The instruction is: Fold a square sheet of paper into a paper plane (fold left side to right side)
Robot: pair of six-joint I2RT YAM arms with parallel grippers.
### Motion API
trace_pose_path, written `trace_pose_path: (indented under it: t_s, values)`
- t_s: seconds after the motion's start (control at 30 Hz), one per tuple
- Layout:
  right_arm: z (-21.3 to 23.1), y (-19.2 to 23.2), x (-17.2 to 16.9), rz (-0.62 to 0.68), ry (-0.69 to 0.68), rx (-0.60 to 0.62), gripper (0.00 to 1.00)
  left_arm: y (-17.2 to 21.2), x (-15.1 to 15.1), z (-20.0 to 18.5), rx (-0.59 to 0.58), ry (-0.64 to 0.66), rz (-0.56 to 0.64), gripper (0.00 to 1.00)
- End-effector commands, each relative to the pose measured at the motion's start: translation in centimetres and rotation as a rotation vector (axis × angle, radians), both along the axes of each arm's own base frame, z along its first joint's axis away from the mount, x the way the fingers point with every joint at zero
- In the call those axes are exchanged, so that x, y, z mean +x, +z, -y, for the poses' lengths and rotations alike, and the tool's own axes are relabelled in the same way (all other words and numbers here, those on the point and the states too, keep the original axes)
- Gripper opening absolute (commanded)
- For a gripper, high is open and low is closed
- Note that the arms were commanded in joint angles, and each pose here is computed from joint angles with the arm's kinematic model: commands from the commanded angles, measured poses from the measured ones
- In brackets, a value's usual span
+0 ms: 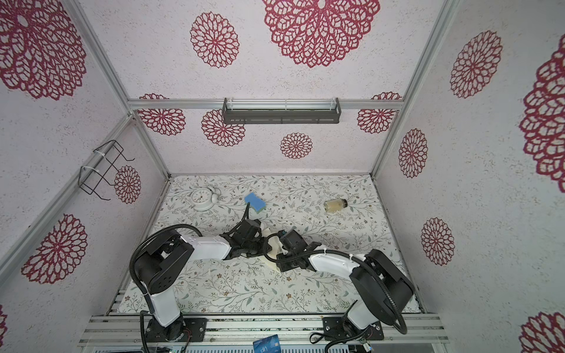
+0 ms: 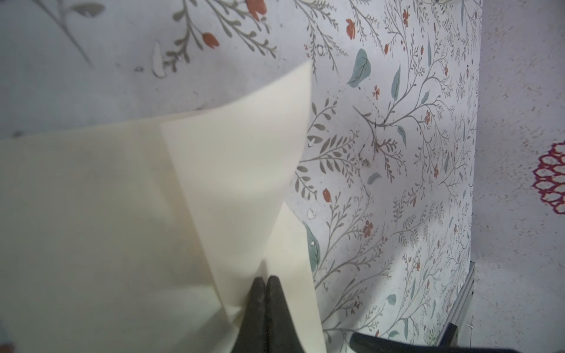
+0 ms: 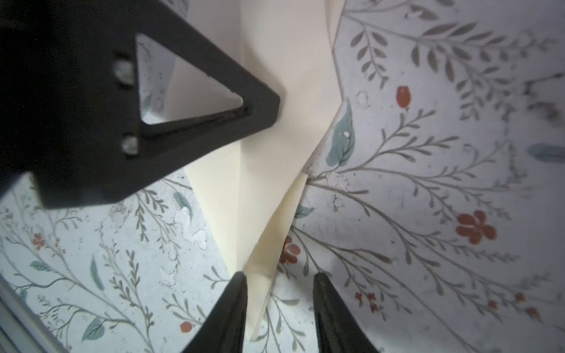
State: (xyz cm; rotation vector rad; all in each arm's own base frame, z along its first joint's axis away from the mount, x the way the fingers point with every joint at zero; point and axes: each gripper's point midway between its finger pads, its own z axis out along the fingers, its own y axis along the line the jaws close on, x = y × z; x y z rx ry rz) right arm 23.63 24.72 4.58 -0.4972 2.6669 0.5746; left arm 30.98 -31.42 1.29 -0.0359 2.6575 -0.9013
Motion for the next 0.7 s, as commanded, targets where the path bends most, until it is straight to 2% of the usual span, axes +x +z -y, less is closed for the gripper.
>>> trace_pose_path:
  t_s: [0.0,0.23,0.47,0.67]
  values:
    - [-0.8,2.2,-0.2,-0.017,-0.003,0.061,0.46,-2.3,-0.8,-1.4,0.043,0.062,-0.070,0.00]
    - [-1.4,1.0,-0.4,-0.027,0.021,0.024,0.48,-3.0,-1.2,-1.7,0.040,0.105,-0.113,0.00]
    - [-1.8,-0.3,-0.5,-0.006,0.050,-0.063,0.48,-3.1,-1.2,-1.4,0.042,0.109,-0.131,0.00]
    - [-1.1,-1.4,-0.4,0.015,0.061,-0.139,0.43,-2.9,-1.2,-1.3,0.035,0.115,-0.137,0.00]
